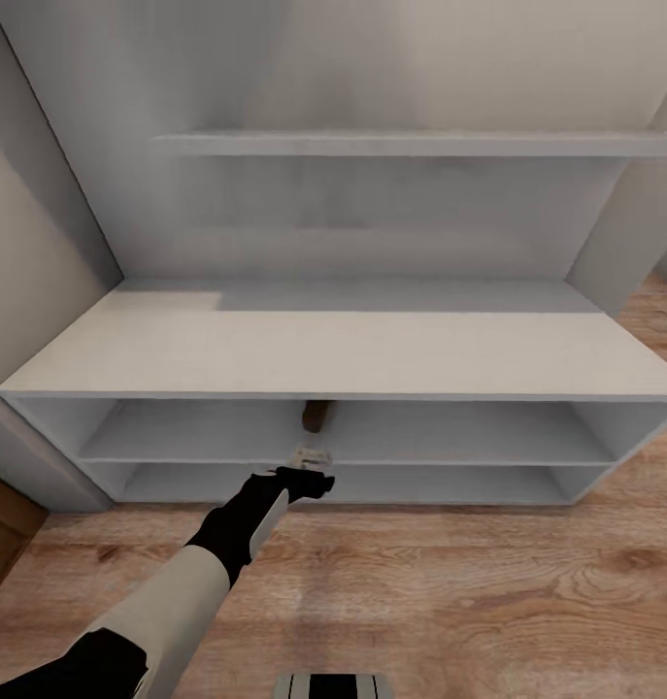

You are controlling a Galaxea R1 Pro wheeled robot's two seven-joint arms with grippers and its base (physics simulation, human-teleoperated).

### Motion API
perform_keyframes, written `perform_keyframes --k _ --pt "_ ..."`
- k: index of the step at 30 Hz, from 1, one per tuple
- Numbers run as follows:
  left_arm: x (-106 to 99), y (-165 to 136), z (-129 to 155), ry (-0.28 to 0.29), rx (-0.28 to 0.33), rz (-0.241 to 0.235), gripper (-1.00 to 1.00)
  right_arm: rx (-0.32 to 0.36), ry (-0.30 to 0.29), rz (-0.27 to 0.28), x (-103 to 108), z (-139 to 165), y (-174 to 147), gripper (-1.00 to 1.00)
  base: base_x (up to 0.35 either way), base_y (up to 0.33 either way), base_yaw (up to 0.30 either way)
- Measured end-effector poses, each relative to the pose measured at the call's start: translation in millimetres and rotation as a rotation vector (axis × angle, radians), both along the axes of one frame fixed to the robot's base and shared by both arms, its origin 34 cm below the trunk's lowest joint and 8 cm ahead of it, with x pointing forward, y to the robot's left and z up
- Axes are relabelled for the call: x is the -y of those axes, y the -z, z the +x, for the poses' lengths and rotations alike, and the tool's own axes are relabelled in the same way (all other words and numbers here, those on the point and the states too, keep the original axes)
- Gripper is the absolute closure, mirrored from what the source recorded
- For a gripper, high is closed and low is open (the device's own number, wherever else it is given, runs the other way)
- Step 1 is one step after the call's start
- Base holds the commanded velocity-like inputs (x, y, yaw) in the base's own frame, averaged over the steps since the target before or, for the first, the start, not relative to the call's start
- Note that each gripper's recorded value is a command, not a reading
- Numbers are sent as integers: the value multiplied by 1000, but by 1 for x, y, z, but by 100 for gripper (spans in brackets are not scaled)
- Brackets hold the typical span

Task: Pick up the two gym shoes and the two sandals from the corridor floor and place them onto the hallstand (shoe rack) in the corridor, making sure they are on the rack and not on the floor. Arrange them so the two gym shoes are next to each other and the two sandals are next to each other.

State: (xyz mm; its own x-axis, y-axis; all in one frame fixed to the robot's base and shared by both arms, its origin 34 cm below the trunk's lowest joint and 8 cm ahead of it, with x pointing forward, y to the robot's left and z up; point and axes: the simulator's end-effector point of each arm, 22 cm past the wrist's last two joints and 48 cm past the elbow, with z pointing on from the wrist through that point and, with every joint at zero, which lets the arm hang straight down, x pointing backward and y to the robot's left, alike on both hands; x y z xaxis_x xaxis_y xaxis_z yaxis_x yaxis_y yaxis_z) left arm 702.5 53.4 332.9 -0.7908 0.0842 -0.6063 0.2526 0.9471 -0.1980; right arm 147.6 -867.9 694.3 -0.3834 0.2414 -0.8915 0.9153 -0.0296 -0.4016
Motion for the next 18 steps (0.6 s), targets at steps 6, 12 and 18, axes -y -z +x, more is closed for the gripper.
perform_keyframes --k 6,12,18 --pt "0 -1 1 -1 4 0 -100 3 -2 0 0 0 0 100 -350 0 0" --pt "1 -17 19 -19 96 -22 -100 5 -3 -1 0 1 0 100 -350 0 0" --pt "0 -21 23 -26 125 -26 -100 6 -5 14 -3 1 9 100 -350 0 0"
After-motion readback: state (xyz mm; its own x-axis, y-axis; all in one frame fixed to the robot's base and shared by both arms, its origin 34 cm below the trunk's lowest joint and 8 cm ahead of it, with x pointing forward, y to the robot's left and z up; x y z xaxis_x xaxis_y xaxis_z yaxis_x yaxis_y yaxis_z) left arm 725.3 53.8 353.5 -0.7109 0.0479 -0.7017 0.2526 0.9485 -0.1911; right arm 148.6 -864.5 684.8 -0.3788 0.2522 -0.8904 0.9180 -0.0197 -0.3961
